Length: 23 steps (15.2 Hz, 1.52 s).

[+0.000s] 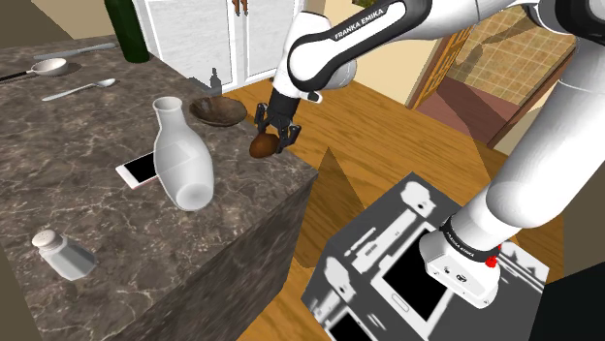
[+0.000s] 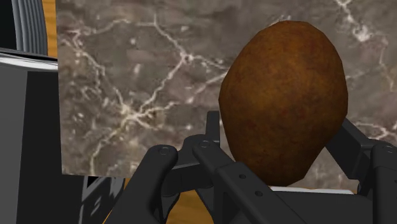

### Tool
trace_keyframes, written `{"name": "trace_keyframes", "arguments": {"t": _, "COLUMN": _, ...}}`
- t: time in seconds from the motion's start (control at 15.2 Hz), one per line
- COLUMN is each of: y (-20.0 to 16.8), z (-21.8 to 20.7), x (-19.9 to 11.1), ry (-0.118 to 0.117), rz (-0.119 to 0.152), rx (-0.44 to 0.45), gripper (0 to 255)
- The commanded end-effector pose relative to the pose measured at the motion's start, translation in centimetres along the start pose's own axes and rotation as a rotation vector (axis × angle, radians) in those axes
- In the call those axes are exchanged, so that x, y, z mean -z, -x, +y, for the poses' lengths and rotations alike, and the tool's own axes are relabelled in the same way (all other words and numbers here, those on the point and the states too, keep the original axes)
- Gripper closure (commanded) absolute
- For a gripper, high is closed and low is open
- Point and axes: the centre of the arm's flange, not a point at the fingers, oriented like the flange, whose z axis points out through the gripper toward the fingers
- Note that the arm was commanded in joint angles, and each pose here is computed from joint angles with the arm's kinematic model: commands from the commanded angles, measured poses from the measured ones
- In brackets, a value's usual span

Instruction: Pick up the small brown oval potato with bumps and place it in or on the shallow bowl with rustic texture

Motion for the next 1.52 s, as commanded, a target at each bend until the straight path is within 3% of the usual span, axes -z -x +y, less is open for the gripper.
{"name": "trace_keyframes", "arguments": {"t": 0.0, "y": 0.3, "z": 0.0, "x": 0.7, "ry": 0.000, "rz": 0.000, "rx": 0.000, "gripper": 255}}
{"name": "trace_keyframes", "arguments": {"t": 1.45, "y": 3.4, "z": -0.7, "x": 11.3, "ry": 0.000, "rz": 0.000, "rx": 0.000, "gripper": 255}}
